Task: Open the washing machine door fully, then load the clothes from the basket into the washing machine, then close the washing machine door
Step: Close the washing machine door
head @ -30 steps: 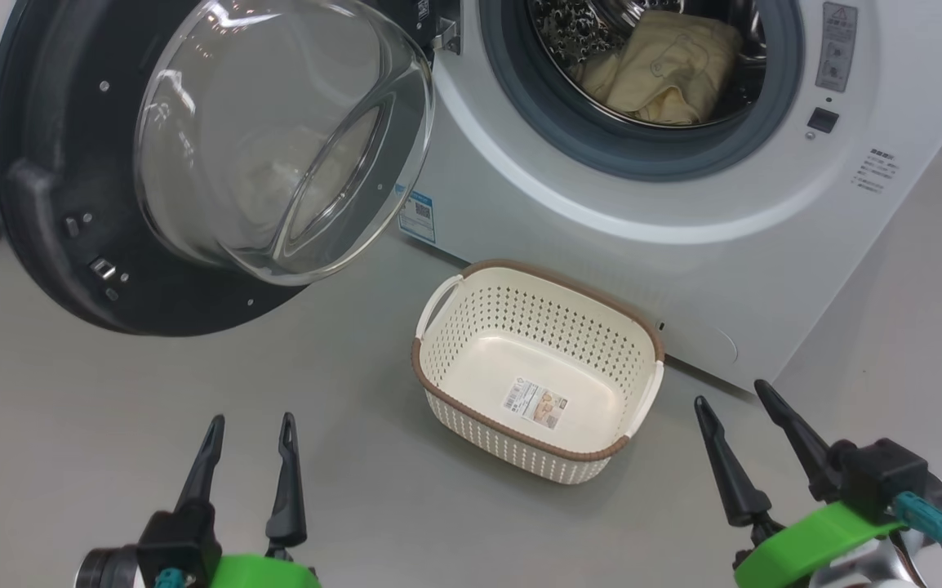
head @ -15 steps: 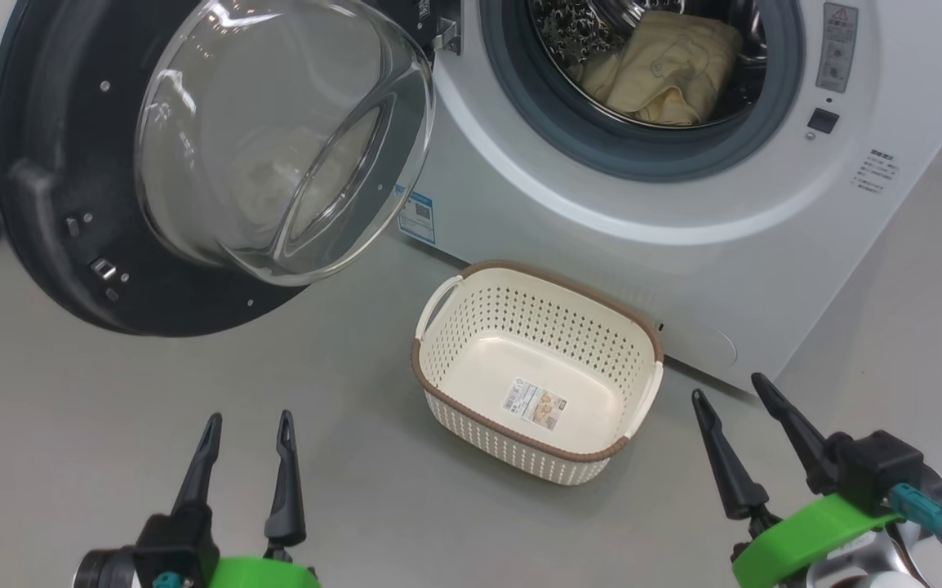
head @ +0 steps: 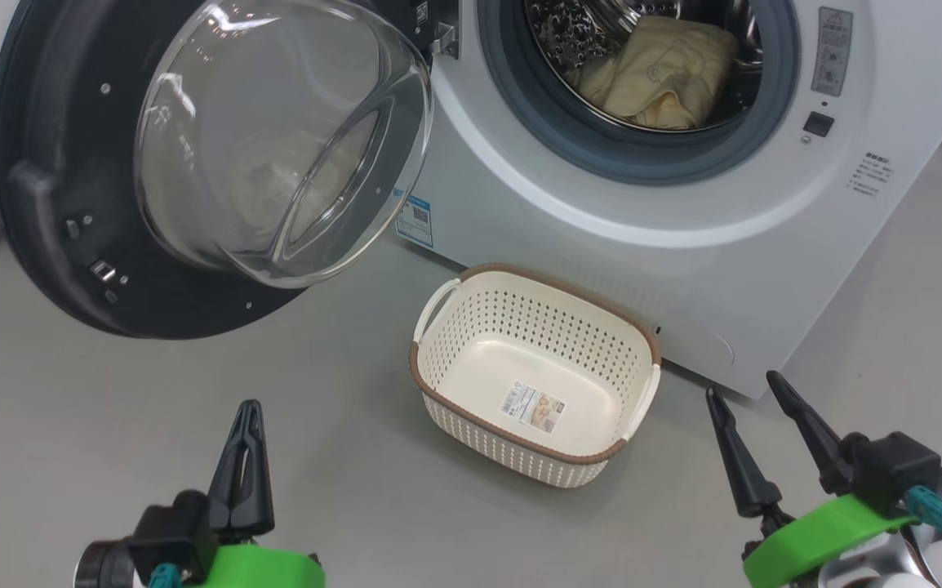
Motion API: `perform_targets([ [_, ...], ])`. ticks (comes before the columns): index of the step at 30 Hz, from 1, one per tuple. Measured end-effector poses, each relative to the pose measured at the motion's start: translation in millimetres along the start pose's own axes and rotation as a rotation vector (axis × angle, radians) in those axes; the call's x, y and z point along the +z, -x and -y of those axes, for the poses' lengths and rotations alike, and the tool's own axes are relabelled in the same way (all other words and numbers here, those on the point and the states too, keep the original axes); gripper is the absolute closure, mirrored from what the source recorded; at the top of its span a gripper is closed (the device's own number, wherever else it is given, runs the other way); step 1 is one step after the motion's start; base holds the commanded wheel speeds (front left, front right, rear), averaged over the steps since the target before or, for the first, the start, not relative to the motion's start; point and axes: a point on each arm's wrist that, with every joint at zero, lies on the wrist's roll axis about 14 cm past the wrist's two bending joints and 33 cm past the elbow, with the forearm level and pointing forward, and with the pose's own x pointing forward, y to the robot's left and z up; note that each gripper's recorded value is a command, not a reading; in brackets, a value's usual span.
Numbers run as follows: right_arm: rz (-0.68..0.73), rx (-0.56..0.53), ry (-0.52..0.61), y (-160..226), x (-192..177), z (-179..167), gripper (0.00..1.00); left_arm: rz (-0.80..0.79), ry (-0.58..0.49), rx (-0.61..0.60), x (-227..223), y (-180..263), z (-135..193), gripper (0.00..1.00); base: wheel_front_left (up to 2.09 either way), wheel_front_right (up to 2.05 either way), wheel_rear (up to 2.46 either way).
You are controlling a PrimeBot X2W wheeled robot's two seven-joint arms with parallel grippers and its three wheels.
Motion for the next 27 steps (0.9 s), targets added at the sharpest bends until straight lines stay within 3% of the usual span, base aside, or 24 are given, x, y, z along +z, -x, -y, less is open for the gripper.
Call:
perform_targets([
  [13, 0.002, -0.023, 0.004, 2.9, 2.9, 8.0, 0.00, 0.201, 0.220, -0.032, 64.6, -17.2, -5.3, 1.00, 0.00, 0.00, 0.00],
  [24, -0.006, -0.032, 0.000, 1.5, 2.4, 12.5, 0.00, 0.371, 0.500, -0.079, 114.3, -35.7, -27.6, 1.00, 0.00, 0.00, 0.00],
  [27, -0.002, -0.039, 0.002, 2.1, 3.9, 14.4, 0.00, 0.405, 0.621, -0.069, 122.0, -38.9, -40.6, 1.00, 0.00, 0.00, 0.00],
])
